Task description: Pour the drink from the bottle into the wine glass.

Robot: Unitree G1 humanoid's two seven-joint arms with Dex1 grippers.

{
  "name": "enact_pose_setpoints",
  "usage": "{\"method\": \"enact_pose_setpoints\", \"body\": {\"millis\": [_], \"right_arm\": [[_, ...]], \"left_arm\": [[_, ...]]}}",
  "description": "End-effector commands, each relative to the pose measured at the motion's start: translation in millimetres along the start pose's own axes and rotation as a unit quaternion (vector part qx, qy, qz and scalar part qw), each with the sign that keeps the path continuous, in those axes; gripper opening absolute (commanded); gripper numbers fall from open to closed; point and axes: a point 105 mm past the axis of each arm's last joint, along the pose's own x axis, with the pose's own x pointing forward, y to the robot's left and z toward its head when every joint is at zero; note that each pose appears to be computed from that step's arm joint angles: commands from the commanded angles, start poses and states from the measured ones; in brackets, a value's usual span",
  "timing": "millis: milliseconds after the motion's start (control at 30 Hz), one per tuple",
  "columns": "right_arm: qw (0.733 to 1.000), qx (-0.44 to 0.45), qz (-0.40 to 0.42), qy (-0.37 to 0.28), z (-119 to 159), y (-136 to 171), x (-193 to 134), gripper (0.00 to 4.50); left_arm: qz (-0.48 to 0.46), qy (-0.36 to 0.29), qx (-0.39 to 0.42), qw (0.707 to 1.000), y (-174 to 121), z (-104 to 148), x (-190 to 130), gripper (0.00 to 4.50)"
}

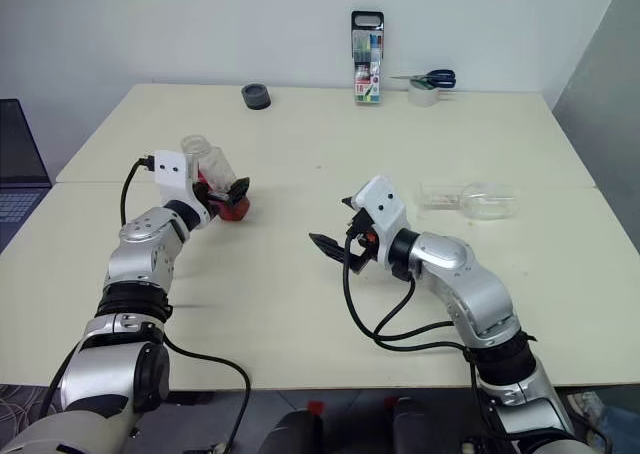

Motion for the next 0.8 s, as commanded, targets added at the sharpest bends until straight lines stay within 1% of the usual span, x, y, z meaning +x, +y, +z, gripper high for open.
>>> {"method": "enact_pose_setpoints", "body": {"millis": [33, 200, 267, 433, 567, 700, 800], "right_arm": [[1.0, -0.014, 0.008, -0.016, 9, 7, -2, 4.5], [1.0, -0.011, 0.004, -0.011, 5, 8, -5, 4.5], [1.0, -0.009, 0.0, -0.011, 3, 9, -6, 4.5], [1.0, -0.004, -0.005, -0.006, -2, 11, -12, 4.5], [1.0, -0.004, -0.012, 0.009, -10, 11, -22, 4.5], [0.999, 0.014, -0.027, 0.013, -13, 9, -35, 4.5], [0.998, 0.024, -0.058, 0.03, -22, 5, -51, 4.5]], "left_arm": [[-0.004, 0.0, 0.022, 1.0, -3, -5, -2, 4.49], [0.005, -0.002, 0.025, 1.0, -4, -16, -6, 4.49], [0.014, -0.017, 0.033, 0.999, -4, -16, -9, 4.49], [0.021, -0.027, 0.02, 0.999, -6, -25, -15, 4.49], [0.015, -0.024, 0.027, 0.999, -12, -33, -25, 4.49], [0.014, -0.021, 0.032, 0.999, -12, -36, -34, 4.49], [-0.007, -0.018, 0.03, 0.999, -16, -38, -43, 4.49]]}}
